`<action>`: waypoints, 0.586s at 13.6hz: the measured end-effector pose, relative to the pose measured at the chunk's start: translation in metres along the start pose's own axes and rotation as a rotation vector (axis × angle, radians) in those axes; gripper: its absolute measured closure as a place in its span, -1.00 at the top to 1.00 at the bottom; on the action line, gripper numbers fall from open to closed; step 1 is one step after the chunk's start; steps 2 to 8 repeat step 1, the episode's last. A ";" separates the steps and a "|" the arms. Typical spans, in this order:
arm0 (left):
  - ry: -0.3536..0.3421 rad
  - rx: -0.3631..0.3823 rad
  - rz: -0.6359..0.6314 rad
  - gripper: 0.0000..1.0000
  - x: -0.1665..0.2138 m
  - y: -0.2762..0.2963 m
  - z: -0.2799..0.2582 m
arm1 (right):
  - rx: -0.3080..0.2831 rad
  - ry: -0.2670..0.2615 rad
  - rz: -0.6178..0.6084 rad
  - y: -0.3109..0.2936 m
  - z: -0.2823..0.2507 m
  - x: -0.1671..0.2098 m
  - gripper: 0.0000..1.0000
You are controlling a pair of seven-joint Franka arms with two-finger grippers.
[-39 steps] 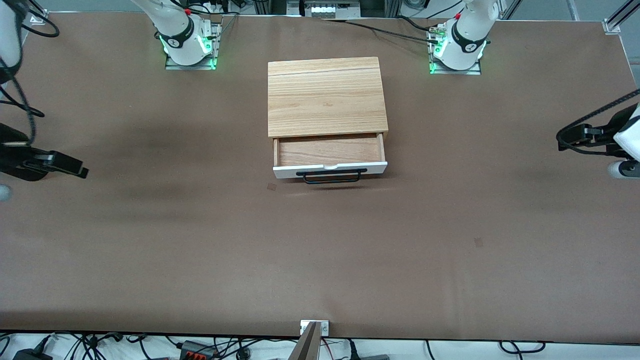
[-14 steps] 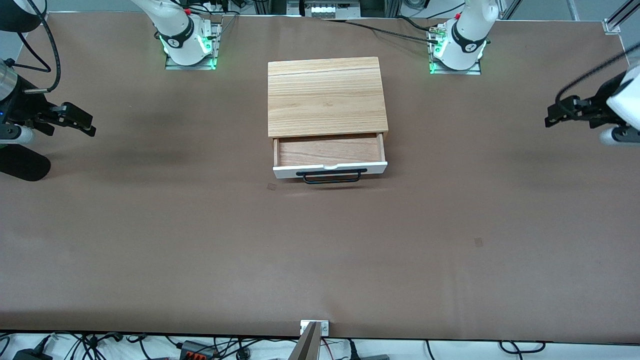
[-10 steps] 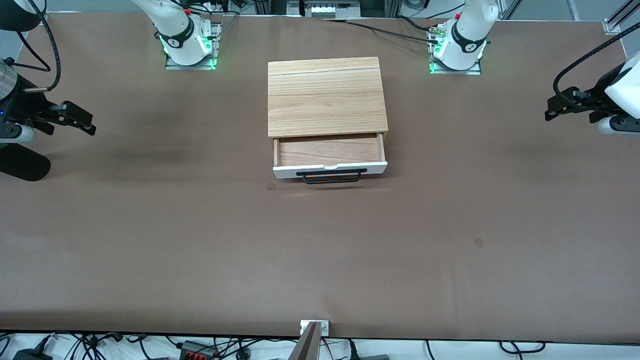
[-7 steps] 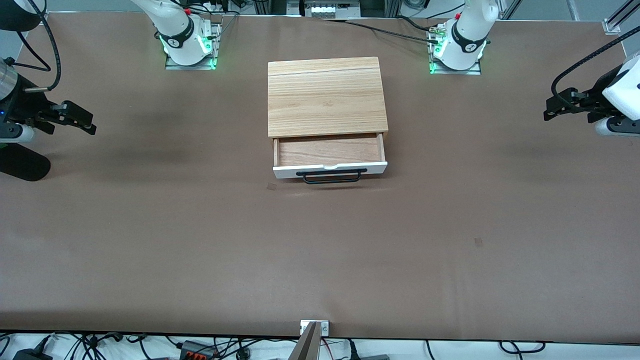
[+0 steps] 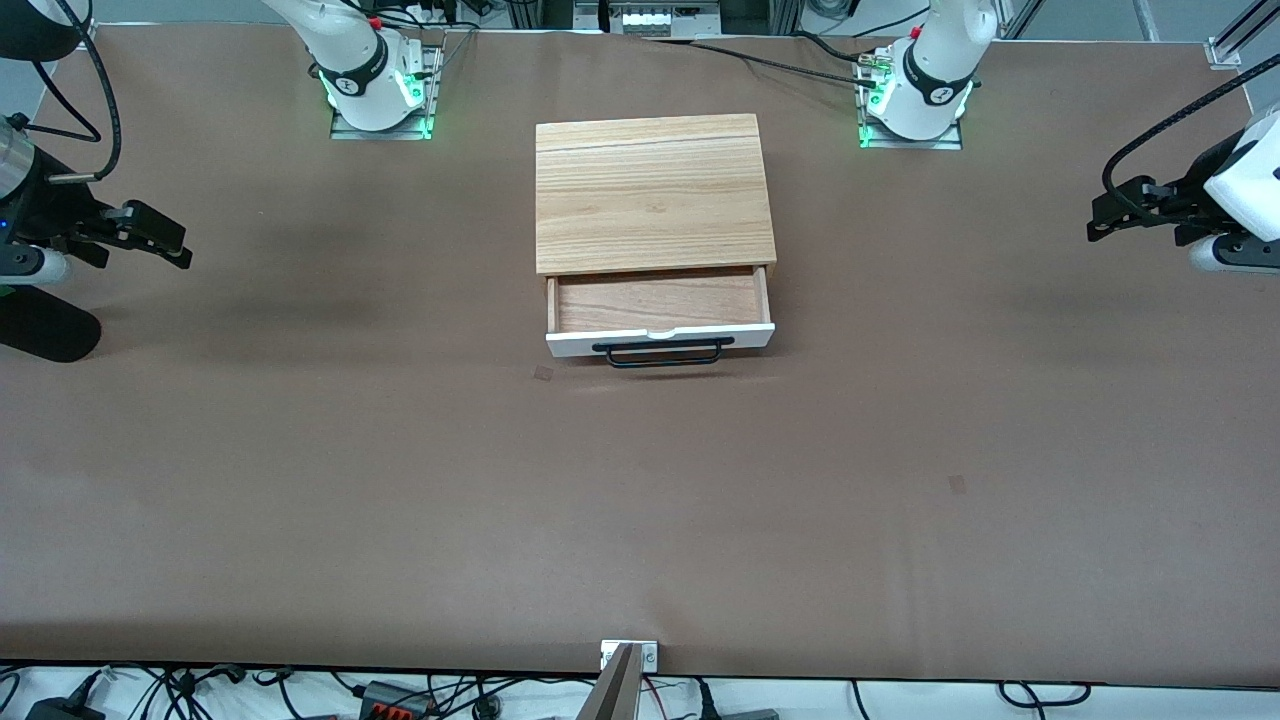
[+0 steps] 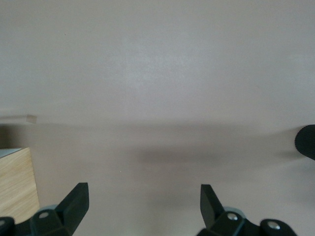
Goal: Pull top drawer with both arms simultaneously
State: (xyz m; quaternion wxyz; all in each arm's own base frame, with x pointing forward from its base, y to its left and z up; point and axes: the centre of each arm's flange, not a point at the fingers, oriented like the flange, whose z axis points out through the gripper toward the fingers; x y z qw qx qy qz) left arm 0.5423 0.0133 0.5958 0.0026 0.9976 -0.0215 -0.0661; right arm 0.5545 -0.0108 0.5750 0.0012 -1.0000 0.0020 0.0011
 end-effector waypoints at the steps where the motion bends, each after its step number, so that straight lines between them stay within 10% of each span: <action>1: 0.000 0.000 0.000 1.00 0.000 0.000 0.000 | 0.000 0.000 0.000 0.000 0.000 0.000 1.00; 8: 0.000 0.000 0.000 1.00 0.000 0.000 0.000 | 0.000 0.000 0.000 0.000 0.000 0.000 1.00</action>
